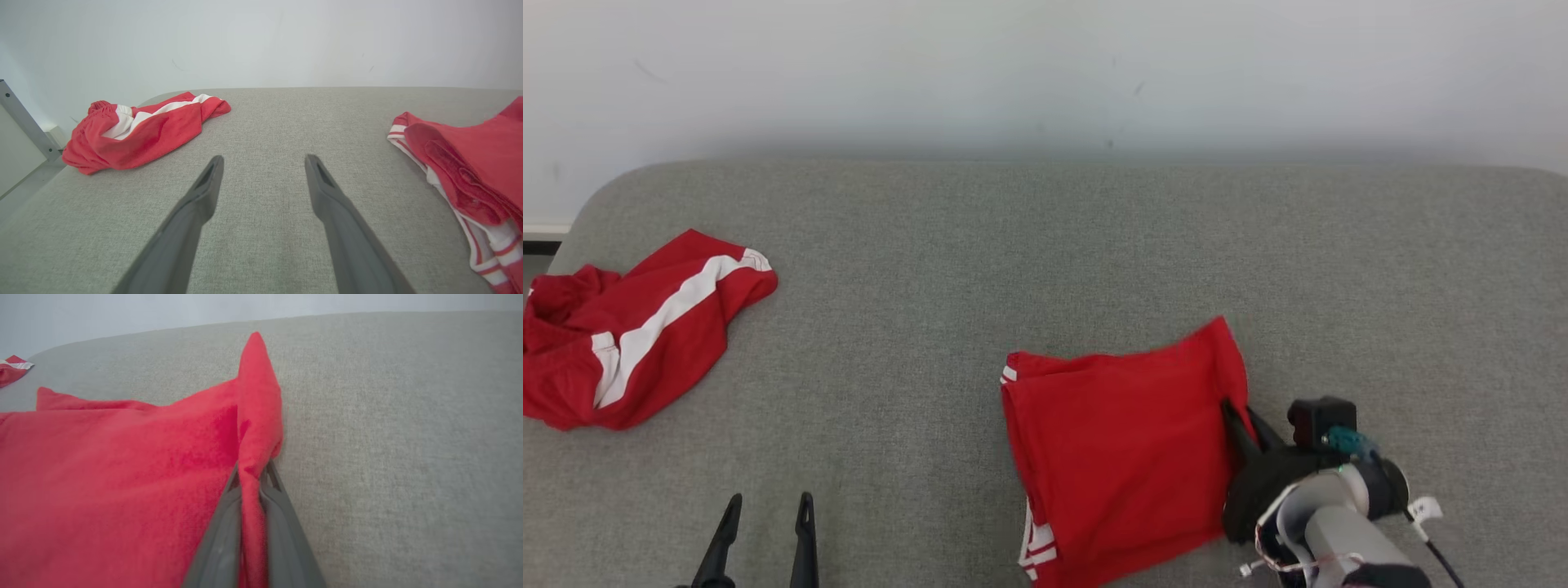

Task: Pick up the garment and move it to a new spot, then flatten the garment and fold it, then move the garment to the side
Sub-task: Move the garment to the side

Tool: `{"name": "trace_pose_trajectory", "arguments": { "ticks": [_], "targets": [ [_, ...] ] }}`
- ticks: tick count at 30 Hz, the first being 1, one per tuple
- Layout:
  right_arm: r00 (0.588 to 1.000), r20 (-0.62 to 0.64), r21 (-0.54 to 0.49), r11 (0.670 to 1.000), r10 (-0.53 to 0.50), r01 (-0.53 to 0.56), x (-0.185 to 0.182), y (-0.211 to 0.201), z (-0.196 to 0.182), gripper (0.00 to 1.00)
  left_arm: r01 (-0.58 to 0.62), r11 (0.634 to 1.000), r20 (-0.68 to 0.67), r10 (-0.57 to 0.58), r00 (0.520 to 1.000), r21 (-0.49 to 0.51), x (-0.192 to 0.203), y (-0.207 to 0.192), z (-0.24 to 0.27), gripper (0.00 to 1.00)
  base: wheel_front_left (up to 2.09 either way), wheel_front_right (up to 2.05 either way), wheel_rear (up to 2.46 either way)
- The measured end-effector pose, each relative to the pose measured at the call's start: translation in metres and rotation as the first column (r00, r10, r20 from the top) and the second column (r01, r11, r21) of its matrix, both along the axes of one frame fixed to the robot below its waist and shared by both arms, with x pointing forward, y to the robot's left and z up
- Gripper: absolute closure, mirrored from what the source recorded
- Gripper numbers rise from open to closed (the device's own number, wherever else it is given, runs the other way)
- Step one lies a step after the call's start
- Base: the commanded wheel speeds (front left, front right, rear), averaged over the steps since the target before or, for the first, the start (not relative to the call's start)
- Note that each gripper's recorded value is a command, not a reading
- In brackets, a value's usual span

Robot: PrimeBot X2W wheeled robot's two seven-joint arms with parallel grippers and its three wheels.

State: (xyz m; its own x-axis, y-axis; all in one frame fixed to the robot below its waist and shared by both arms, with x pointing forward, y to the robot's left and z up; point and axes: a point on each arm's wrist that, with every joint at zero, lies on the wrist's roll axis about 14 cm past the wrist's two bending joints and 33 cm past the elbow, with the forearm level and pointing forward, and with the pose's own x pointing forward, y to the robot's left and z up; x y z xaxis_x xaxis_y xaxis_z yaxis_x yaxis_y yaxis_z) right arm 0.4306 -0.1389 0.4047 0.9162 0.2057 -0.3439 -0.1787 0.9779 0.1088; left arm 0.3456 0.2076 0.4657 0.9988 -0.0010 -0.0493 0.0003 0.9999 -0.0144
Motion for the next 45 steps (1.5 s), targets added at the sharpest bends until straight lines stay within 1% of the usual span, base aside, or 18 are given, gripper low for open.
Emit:
{"name": "trace_pose_trajectory", "arguments": {
  "ticks": [5, 9, 12, 16, 20, 22, 28, 33, 37, 43, 45],
  "targets": [
    [0.994, 0.098, -0.057, 0.998, 0.046, -0.040, 0.042, -0.002, 0.035, 1.00, -0.011, 1.000, 0.006, 0.011, 1.000, -0.010, 0.008, 0.002, 0.001, 0.00, 0.00, 0.00, 0.00],
    [0.986, 0.156, -0.130, 0.991, 0.064, -0.044, 0.076, -0.018, 0.060, 1.00, -0.008, 1.000, 0.012, 0.009, 1.000, -0.017, 0.020, 0.001, 0.002, 0.00, 0.00, 0.00, 0.00],
    [0.983, 0.167, -0.197, 0.979, 0.080, -0.046, 0.097, -0.032, 0.068, 1.00, 0.008, 1.000, 0.028, -0.007, 1.000, -0.020, 0.034, -0.005, 0.005, 0.00, 0.00, 0.00, 0.00],
    [0.981, 0.180, -0.270, 0.963, 0.067, -0.017, 0.124, -0.061, 0.077, 1.00, 0.026, 0.999, 0.047, -0.025, 0.999, -0.019, 0.053, -0.009, 0.008, 0.00, 0.00, 0.00, 0.00],
    [0.980, 0.195, -0.339, 0.940, 0.030, 0.039, 0.146, -0.101, 0.084, 1.00, 0.048, 0.999, 0.075, -0.047, 0.996, -0.006, 0.073, -0.012, 0.011, 0.00, 0.00, 0.00, 0.00],
    [0.979, 0.205, -0.383, 0.921, 0.003, 0.077, 0.159, -0.129, 0.088, 1.00, 0.071, 0.997, 0.080, -0.072, 0.994, 0.005, 0.086, -0.016, 0.009, 0.00, 0.00, 0.00, 0.00],
    [0.976, 0.207, -0.466, 0.870, -0.071, 0.162, 0.168, -0.190, 0.094, 1.00, 0.146, 0.989, 0.083, -0.147, 0.986, 0.019, 0.109, -0.034, -0.002, 0.00, 0.00, 0.00, 0.00],
    [0.970, 0.214, -0.520, 0.826, -0.119, 0.216, 0.164, -0.227, 0.109, 1.00, 0.208, 0.978, 0.102, -0.209, 0.972, 0.024, 0.124, -0.050, -0.006, 0.00, 0.00, 0.00, 0.00],
    [0.961, 0.218, -0.567, 0.780, -0.168, 0.265, 0.158, -0.260, 0.122, 1.00, 0.255, 0.966, 0.109, -0.257, 0.960, 0.032, 0.134, -0.062, -0.012, 0.00, 0.00, 0.00, 0.00],
    [0.957, 0.185, -0.612, 0.735, -0.224, 0.291, 0.150, -0.288, 0.118, 1.00, 0.302, 0.953, 0.101, -0.303, 0.948, 0.027, 0.147, -0.074, -0.028, 0.00, 0.00, 0.00, 0.00],
    [0.955, 0.186, -0.616, 0.730, -0.230, 0.296, 0.149, -0.292, 0.119, 1.00, 0.308, 0.951, 0.098, -0.309, 0.946, 0.024, 0.148, -0.077, -0.031, 0.00, 0.00, 0.00, 0.00]
  ]
}}
